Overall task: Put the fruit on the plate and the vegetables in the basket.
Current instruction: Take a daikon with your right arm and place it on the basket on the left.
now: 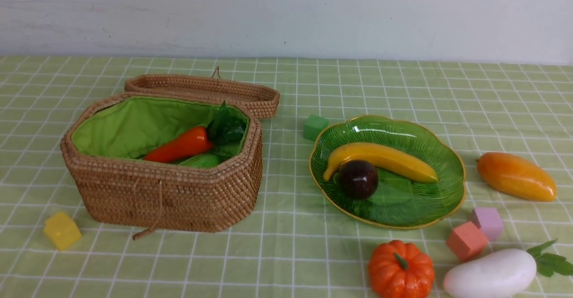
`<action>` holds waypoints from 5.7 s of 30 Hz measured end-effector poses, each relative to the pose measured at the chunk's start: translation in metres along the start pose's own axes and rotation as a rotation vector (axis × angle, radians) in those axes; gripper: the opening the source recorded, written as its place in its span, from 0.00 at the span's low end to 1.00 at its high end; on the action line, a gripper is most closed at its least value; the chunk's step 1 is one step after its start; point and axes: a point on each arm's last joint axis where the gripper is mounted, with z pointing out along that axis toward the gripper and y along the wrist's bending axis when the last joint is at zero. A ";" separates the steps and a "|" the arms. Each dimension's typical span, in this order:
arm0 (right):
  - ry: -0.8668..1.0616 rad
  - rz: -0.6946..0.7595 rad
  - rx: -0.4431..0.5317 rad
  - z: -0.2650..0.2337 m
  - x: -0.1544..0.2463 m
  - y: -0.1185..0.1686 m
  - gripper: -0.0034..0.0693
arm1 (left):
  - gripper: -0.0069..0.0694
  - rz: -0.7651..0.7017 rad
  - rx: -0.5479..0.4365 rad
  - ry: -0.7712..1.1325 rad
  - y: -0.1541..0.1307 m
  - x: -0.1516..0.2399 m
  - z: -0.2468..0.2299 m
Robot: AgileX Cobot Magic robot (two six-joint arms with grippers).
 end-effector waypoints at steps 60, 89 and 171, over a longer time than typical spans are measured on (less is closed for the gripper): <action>0.000 0.000 0.000 0.000 0.000 0.000 0.38 | 0.17 -0.030 -0.082 0.055 0.017 0.080 0.049; -0.007 -0.028 0.011 0.000 -0.001 -0.001 0.38 | 0.19 -0.075 -0.066 0.056 0.015 0.080 0.049; 0.259 0.288 -0.281 -0.013 -0.132 0.021 0.38 | 0.28 -0.075 -0.066 0.056 0.015 0.080 0.049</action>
